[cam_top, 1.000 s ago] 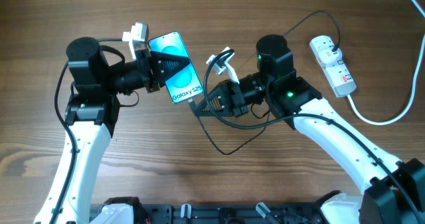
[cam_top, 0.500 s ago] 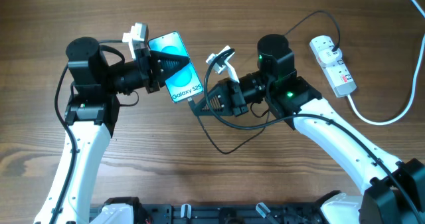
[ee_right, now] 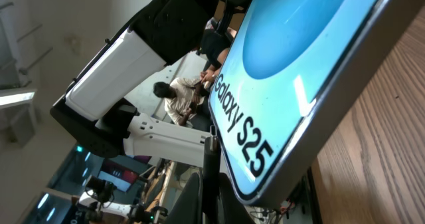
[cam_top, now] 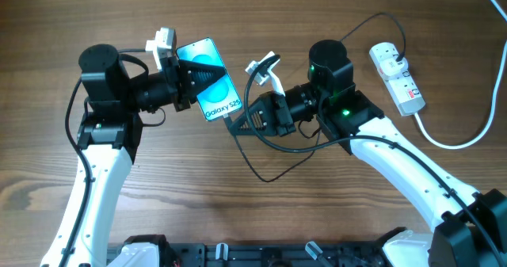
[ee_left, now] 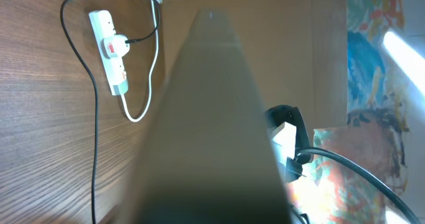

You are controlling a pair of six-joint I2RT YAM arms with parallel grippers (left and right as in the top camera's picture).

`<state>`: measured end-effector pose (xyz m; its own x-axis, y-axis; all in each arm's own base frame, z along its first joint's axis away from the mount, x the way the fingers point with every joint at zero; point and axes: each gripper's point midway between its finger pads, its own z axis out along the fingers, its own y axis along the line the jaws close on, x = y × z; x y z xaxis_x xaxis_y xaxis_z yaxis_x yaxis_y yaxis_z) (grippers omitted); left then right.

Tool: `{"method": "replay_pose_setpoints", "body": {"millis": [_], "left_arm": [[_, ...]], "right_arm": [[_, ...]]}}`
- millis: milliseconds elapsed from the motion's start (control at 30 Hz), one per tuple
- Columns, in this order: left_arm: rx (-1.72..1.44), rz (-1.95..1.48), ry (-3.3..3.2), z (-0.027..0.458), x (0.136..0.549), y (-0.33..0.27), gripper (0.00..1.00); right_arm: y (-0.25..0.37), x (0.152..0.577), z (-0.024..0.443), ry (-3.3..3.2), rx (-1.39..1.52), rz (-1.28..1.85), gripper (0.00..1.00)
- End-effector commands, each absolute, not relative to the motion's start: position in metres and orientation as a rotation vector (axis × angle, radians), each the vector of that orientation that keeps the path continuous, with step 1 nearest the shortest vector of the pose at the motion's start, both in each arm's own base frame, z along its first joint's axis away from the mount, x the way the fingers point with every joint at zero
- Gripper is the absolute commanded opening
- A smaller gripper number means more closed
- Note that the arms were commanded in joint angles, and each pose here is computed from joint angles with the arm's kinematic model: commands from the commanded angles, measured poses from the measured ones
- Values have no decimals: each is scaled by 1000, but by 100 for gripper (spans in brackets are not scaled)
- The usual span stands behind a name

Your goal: Plug charger to phone and switch on socket

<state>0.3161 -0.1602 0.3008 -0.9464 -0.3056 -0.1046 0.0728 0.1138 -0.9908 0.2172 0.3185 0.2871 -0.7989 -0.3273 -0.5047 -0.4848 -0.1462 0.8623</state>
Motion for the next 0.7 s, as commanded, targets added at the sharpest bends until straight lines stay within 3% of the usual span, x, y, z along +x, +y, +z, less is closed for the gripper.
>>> {"method": "replay_pose_setpoints", "body": {"millis": [0, 667], "left_arm": [[-246, -1932, 2109, 309, 313, -161, 4], [-134, -1854, 2072, 309, 315, -160, 4]], "right_arm": [[318, 216, 292, 1968, -945, 2088, 4], [316, 210, 294, 1955, -984, 2115, 4]]}}
